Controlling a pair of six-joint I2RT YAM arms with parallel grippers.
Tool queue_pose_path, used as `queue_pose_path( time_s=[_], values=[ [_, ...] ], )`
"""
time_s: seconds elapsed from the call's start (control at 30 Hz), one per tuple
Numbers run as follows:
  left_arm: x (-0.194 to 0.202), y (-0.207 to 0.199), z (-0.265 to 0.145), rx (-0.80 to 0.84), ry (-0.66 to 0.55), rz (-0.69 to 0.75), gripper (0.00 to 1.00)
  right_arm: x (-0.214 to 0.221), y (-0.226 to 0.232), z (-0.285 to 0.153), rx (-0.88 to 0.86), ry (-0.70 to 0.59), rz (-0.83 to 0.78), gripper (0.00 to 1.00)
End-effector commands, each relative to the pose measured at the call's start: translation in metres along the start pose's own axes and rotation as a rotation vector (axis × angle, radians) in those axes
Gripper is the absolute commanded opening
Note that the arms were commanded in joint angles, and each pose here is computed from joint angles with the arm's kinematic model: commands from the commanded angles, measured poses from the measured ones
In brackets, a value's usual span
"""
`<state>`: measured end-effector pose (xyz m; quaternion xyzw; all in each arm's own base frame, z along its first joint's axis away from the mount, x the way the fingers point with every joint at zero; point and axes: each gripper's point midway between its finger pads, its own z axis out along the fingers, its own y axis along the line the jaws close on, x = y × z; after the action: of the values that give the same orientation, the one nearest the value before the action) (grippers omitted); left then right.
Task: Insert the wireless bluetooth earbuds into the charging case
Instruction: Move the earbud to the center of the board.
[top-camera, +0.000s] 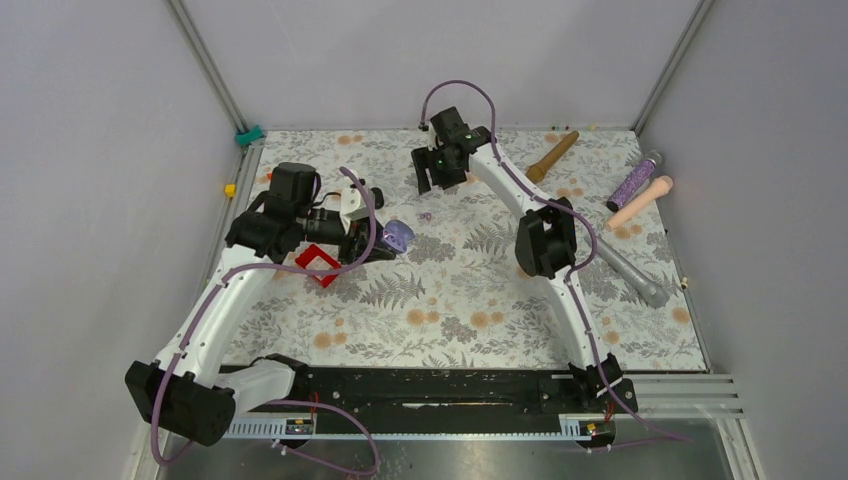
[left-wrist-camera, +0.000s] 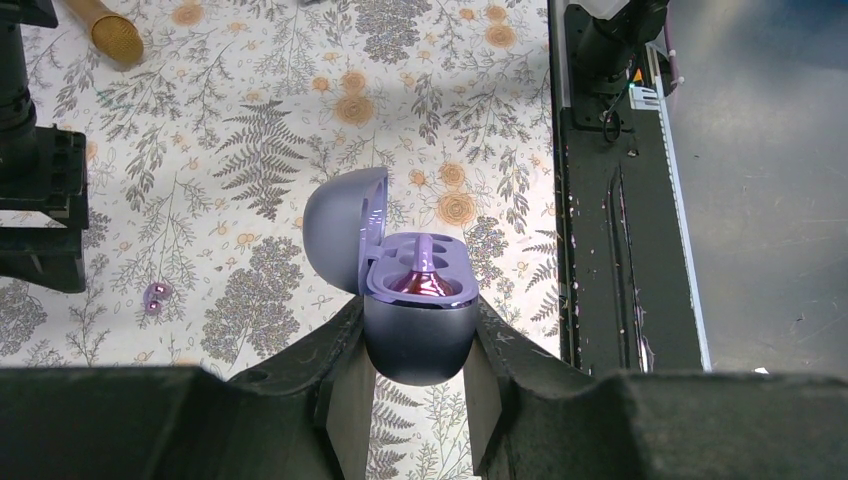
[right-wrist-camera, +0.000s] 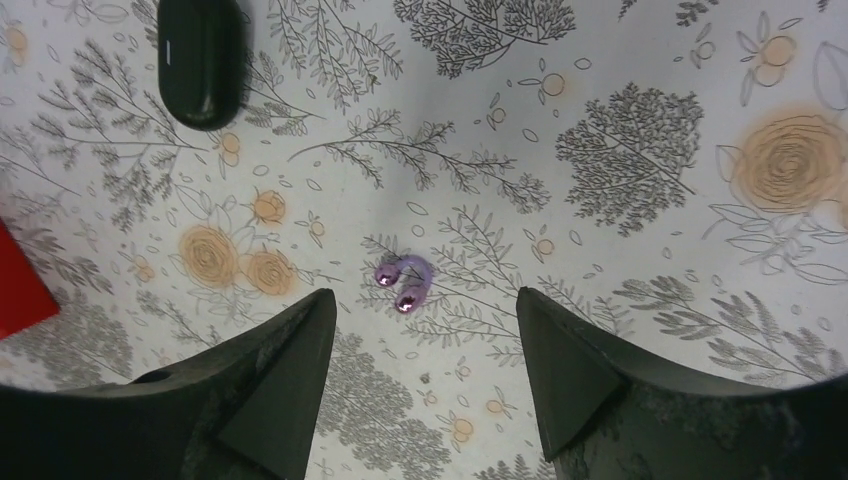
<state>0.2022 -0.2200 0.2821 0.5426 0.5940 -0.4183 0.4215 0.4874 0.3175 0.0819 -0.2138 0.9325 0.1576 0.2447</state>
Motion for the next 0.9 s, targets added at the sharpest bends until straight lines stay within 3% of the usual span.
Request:
queue_pose_path(
  time_s=[0.0,0.3,0.57,0.87],
  values=[
    [-0.013,-0.004,-0.003,0.024,-0.048,0.055,0.00,0.009,0.013,0.025,-0.063,0.026,0.174,0.74],
    [-0.013,-0.004,-0.005,0.036,-0.055,0.038,0.00,0.031,0.012,0.042,-0.047,0.096,0.299,0.64],
    [-0.015,-0.006,-0.009,0.045,-0.060,0.036,0.00,0.042,0.016,0.041,-0.063,0.132,0.329,0.46],
    [-0.018,-0.009,-0.011,0.050,-0.067,0.045,0.00,0.050,0.019,0.039,-0.066,0.152,0.341,0.41]
  ],
)
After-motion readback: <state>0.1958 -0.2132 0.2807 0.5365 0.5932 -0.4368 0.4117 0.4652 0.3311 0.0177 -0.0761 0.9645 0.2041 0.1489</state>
